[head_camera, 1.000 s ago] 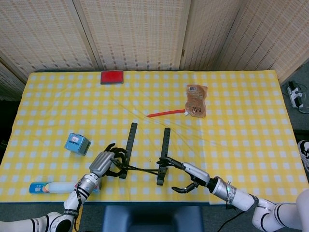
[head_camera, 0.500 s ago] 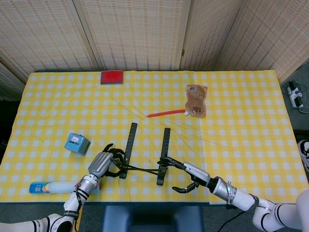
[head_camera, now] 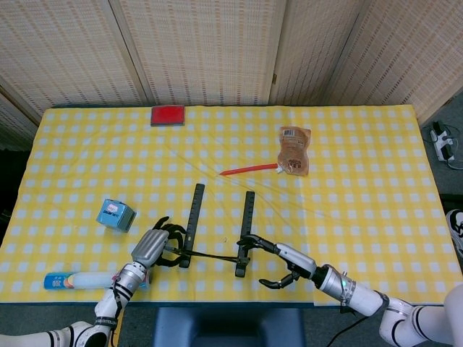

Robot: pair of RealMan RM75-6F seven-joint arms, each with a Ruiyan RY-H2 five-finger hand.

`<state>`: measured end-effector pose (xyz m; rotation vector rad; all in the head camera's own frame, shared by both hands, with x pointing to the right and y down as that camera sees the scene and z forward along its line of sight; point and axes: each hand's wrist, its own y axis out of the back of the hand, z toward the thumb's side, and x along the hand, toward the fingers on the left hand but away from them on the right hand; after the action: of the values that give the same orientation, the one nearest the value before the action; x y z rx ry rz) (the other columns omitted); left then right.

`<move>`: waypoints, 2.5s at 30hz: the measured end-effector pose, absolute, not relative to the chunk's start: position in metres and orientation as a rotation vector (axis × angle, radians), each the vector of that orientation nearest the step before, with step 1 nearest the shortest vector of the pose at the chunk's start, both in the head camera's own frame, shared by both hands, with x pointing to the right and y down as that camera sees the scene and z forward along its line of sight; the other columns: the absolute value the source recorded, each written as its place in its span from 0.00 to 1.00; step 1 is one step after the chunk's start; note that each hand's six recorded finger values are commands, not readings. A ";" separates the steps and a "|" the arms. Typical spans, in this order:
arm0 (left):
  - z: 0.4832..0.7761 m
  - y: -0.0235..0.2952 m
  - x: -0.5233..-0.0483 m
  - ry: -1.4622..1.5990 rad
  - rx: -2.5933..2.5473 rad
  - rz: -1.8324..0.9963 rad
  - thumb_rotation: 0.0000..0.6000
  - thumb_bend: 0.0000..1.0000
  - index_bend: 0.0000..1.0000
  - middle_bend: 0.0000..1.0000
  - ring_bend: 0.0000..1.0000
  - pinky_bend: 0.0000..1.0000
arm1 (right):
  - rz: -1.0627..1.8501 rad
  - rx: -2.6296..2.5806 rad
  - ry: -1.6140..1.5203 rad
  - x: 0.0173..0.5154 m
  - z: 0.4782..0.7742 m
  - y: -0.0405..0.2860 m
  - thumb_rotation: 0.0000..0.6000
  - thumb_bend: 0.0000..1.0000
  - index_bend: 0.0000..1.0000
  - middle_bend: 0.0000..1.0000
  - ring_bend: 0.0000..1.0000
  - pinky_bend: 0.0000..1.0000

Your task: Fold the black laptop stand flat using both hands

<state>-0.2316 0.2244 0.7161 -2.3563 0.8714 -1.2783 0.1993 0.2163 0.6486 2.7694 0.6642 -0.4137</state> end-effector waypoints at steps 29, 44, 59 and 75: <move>0.699 0.231 -0.230 0.887 -2.377 -1.240 1.00 0.35 0.29 0.34 0.21 0.04 | -0.391 2.608 0.641 0.176 0.665 0.216 1.00 0.40 0.04 0.13 0.14 0.00; 0.693 0.225 -0.247 0.958 -2.359 -1.249 1.00 0.34 0.28 0.33 0.20 0.01 | -0.363 2.209 0.655 0.173 0.689 0.225 1.00 0.40 0.04 0.14 0.14 0.00; 0.691 0.223 -0.250 0.976 -2.356 -1.245 1.00 0.34 0.28 0.33 0.20 0.00 | -0.405 2.088 0.625 0.171 0.707 0.243 1.00 0.40 0.04 0.14 0.14 0.01; 0.686 0.220 -0.253 0.995 -2.345 -1.227 1.00 0.34 0.28 0.33 0.19 0.00 | -0.401 2.136 0.613 0.172 0.705 0.249 1.00 0.40 0.04 0.12 0.13 0.03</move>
<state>-0.2528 0.2198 0.6864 -2.3452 0.9947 -1.2269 0.1715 0.2486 0.7051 2.1357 0.6126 -0.4014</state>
